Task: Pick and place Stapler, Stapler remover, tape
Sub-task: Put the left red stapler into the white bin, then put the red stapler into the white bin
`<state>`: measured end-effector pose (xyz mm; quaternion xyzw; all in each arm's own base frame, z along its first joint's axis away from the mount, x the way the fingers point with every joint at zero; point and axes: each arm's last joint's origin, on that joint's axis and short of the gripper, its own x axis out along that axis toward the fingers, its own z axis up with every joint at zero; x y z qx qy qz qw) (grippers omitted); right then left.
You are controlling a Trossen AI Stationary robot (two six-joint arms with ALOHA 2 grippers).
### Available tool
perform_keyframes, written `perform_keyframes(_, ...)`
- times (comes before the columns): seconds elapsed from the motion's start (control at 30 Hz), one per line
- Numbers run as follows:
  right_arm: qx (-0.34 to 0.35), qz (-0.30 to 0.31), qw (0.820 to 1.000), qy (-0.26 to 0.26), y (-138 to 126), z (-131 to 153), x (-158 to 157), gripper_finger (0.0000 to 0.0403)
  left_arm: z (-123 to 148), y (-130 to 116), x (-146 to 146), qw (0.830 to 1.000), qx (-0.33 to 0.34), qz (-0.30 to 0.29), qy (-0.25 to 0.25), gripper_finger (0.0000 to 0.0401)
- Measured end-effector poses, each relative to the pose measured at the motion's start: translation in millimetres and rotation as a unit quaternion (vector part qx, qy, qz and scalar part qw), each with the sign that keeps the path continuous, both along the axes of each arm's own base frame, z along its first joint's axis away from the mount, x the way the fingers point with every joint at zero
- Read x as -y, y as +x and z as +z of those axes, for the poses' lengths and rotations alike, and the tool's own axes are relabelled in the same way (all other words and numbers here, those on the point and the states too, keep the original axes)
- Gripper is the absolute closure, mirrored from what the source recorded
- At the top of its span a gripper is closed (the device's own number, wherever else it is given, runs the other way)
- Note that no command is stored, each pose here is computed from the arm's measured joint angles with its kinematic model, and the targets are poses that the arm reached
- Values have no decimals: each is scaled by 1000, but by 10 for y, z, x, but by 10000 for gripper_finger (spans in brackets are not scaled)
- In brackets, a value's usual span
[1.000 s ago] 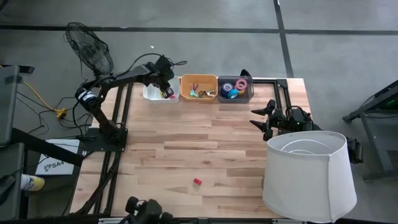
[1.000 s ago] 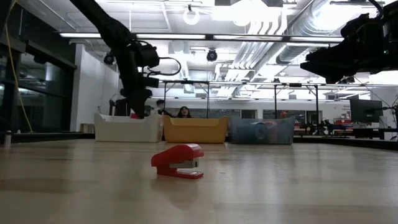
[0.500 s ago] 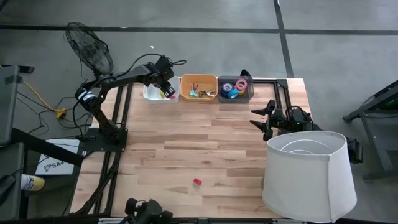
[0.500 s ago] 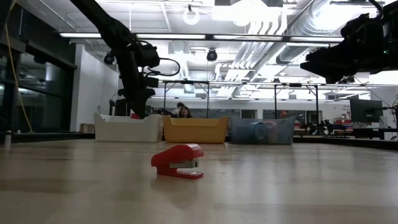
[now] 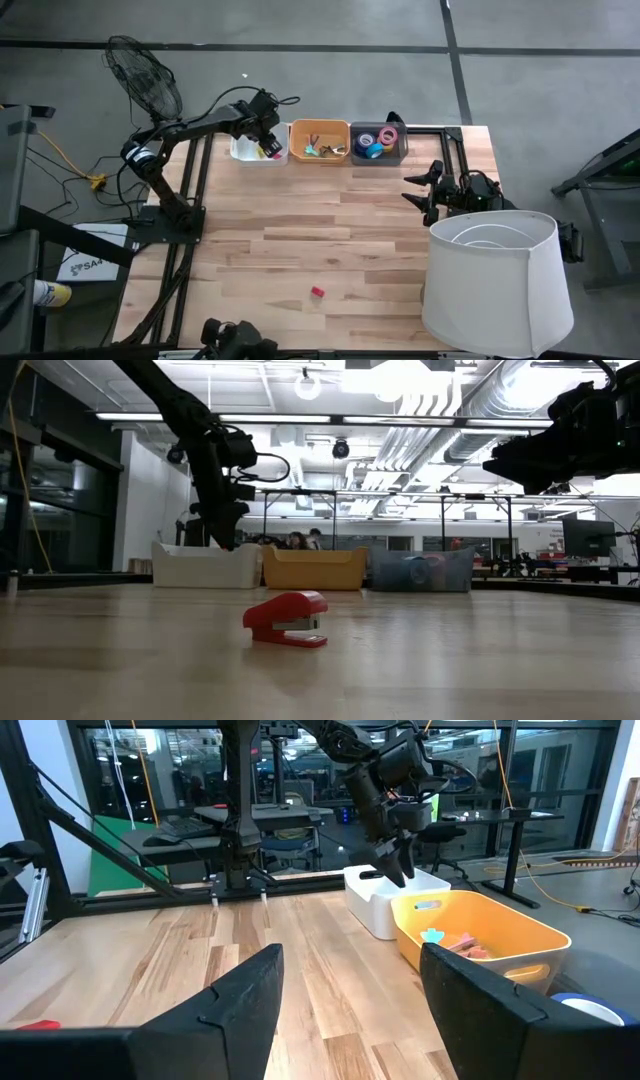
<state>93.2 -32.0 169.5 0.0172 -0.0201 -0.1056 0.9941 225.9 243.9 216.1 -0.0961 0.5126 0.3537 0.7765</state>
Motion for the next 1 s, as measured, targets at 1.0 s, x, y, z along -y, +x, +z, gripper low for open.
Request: perform_keyframes(1.0, 0, 0, 1000, 0, 0, 0, 0, 176, 485, 598, 1579, 936, 30, -350, 6, 169)
